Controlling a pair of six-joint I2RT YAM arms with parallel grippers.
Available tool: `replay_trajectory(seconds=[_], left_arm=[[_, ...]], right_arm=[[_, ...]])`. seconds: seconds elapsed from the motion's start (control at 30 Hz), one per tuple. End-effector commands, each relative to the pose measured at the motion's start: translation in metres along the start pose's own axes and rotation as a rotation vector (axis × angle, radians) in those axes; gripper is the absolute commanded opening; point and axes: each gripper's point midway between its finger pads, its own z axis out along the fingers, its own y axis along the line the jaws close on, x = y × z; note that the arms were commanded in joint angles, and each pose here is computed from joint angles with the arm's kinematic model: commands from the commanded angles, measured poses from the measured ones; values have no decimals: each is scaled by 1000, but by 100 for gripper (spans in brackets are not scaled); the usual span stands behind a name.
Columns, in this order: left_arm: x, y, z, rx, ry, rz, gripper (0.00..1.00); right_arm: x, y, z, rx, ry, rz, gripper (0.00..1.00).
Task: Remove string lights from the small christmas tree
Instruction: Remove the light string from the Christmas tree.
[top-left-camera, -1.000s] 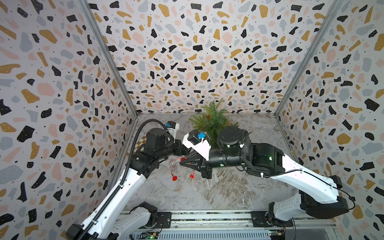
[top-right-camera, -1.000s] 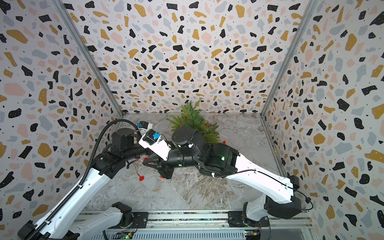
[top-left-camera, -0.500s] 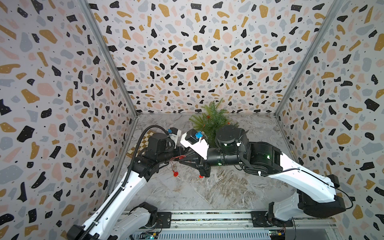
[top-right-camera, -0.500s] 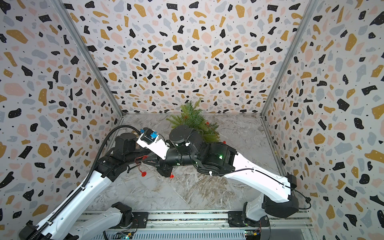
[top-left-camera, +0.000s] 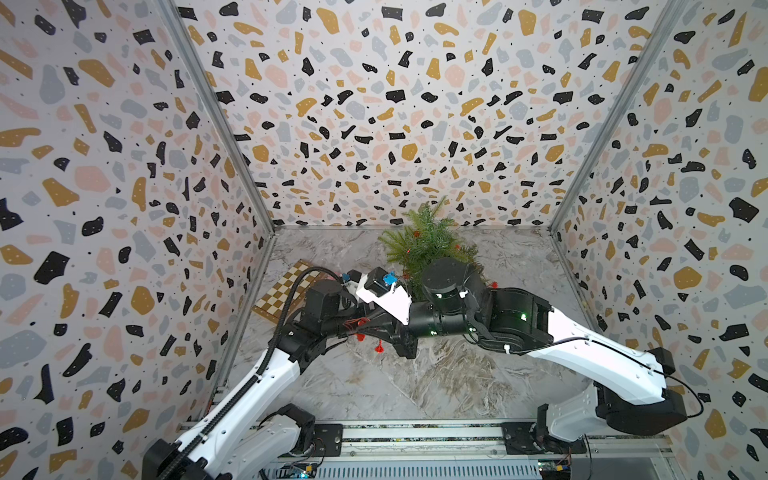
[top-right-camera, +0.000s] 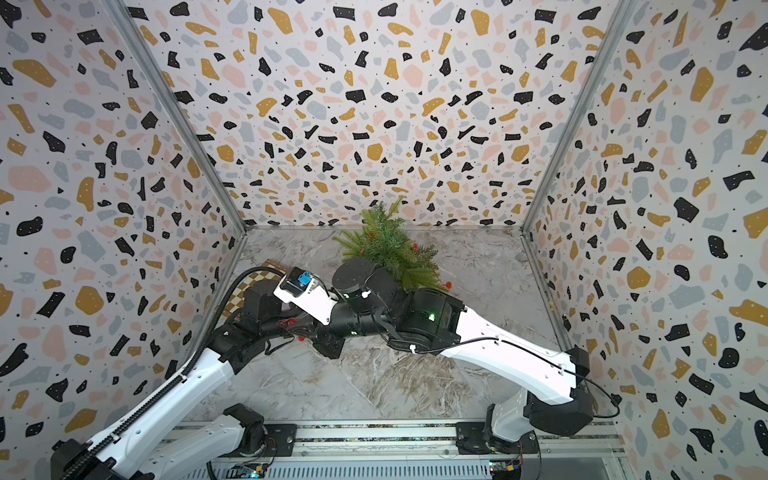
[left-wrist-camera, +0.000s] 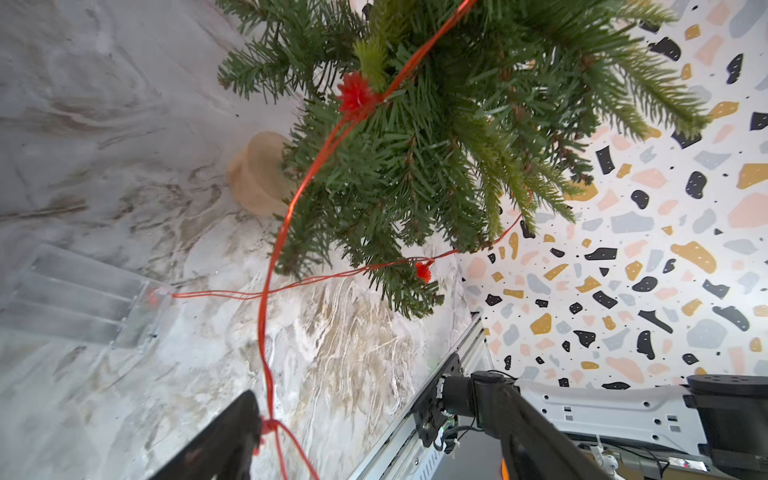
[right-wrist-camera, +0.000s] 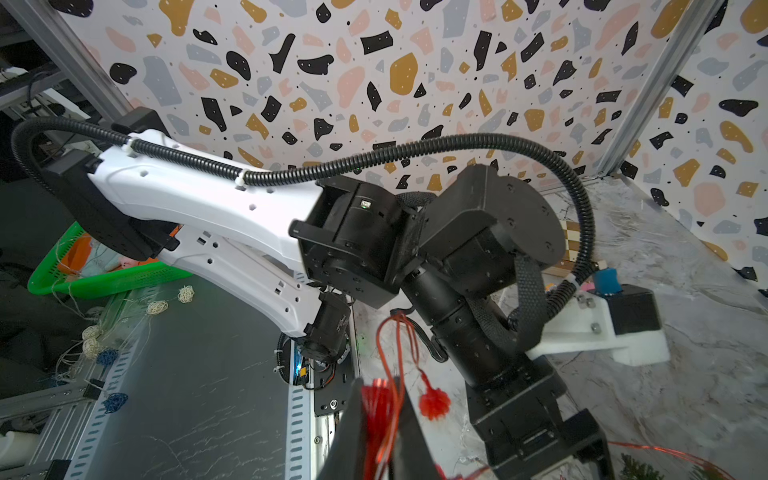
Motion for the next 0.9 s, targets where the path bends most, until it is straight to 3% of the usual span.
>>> replay_trajectory(seconds=[0.0,0.2,0.87], left_arm=[[-5,-7,14,68,-12,-27,85],[-4,-5,25,54,3,-9,82],[-14,9,38,24,-43,-24,44]], right_arm=[[-19,4,-20,6,-72,-25,0],[-18,3,-19,7,-70,-23,0],[-11,-9,-17,20,-63,-1,0]])
